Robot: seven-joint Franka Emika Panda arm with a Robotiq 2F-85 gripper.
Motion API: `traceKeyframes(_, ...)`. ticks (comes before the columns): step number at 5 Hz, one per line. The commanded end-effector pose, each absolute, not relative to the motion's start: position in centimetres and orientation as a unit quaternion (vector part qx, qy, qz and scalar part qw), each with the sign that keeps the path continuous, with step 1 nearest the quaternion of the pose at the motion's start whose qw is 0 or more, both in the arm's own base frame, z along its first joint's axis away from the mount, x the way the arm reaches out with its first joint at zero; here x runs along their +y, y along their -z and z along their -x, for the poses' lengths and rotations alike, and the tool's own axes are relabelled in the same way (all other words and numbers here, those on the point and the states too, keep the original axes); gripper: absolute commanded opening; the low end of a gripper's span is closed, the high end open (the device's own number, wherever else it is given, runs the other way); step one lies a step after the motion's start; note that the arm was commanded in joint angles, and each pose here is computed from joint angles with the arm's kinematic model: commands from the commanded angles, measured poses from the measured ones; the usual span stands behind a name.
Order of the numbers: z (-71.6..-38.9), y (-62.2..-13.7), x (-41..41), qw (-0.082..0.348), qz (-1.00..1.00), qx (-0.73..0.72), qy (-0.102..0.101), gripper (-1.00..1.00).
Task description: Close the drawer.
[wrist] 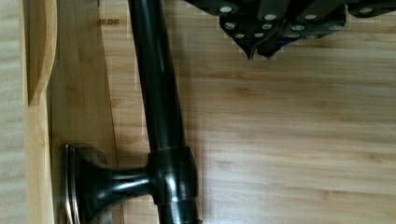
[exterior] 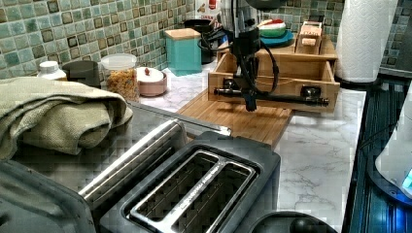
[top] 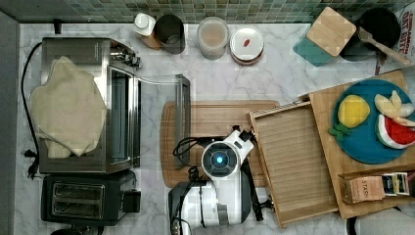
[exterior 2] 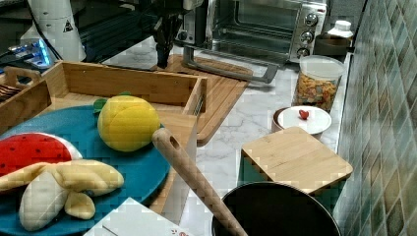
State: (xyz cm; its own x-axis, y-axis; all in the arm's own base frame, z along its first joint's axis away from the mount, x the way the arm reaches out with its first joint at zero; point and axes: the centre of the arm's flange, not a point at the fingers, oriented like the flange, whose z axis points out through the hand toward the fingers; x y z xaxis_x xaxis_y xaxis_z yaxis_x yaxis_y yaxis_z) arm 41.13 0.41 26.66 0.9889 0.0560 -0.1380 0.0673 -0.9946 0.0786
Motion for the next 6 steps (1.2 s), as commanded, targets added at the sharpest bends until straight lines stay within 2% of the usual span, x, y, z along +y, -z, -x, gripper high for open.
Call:
traceKeyframes(1, -42.5, -25.9, -4.8, 0.054, -0.990, 0.108, 0.072, -1.00)
traceKeyframes(3, -43.8, -26.7, -9.2, 0.060, -0.987, 0.130, 0.076, -1.00)
traceKeyframes(4, -44.6, -27.6, -11.9, 0.071, -0.988, 0.125, 0.064, -1.00)
traceKeyframes(6, -48.2, -30.4, -21.8, 0.070, -0.985, 0.133, 0.085, -1.00)
